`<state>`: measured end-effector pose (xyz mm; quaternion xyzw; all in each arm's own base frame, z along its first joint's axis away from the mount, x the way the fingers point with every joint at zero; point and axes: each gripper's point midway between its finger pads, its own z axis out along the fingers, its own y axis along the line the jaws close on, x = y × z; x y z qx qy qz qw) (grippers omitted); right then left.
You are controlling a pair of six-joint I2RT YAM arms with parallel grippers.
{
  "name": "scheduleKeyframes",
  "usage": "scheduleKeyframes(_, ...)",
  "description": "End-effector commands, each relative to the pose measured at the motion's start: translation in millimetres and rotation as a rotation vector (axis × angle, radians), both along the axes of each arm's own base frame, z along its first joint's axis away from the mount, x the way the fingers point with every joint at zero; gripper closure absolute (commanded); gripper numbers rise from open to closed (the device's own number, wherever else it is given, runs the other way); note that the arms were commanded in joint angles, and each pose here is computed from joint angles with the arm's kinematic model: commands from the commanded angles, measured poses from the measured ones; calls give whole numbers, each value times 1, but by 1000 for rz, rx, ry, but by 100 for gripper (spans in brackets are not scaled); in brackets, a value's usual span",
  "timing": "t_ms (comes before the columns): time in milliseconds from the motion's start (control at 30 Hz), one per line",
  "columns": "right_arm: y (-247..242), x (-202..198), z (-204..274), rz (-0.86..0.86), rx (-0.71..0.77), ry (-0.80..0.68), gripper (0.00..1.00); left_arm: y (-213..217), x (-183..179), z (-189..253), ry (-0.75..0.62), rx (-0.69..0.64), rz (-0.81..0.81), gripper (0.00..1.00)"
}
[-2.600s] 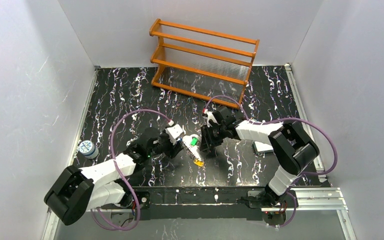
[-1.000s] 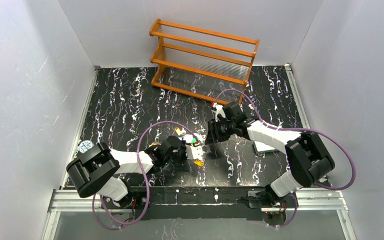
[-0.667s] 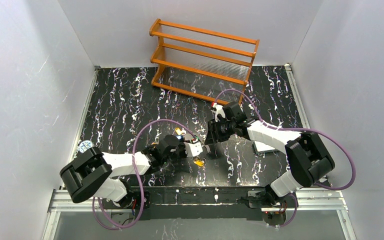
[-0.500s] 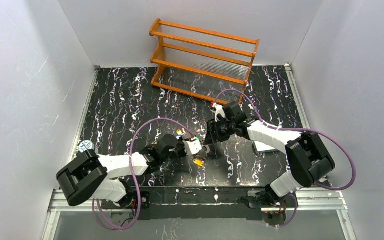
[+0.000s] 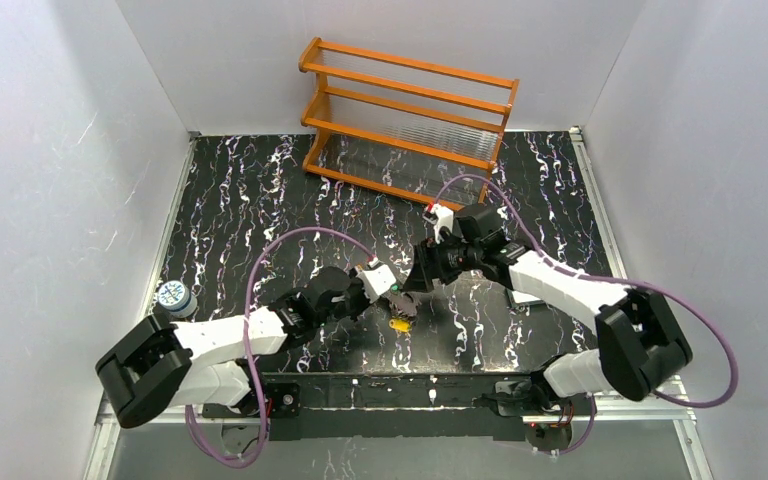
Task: Put the keys on the keyring
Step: Pick up the keyring from the center of the board.
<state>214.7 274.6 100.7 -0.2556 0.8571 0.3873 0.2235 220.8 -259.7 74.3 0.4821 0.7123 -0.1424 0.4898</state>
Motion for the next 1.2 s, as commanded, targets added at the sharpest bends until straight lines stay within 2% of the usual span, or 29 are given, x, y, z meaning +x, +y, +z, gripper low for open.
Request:
scheduleKeyframes(0,7,12,48,33,128,-220,15,-15,-3,39,11,-156,4,100)
scheduleKeyframes(200,6,20,76,0,222,-398,14,-17,-14,59,0,-248,-29,100)
scheduleKeyframes(400,7,-7,116,145,441,-725,16,-16,-21,79,-31,-314,-60,100)
scheduleKeyframes(500,6,-16,124,186,489,-829,15,-19,-28,85,-43,-332,-110,100)
scheduleKeyframes(600,11,-29,126,298,529,-871,16,-24,-35,88,-47,-337,-170,100)
scheduleKeyframes(667,14,-36,125,366,549,-887,21,-28,-40,89,-46,-339,-208,100)
scheduleKeyframes(933,24,-56,109,585,581,-938,52,-36,-48,93,-49,-340,-285,100)
scheduleKeyframes(1167,28,-59,100,620,567,-959,53,-40,-51,96,-48,-346,-317,100)
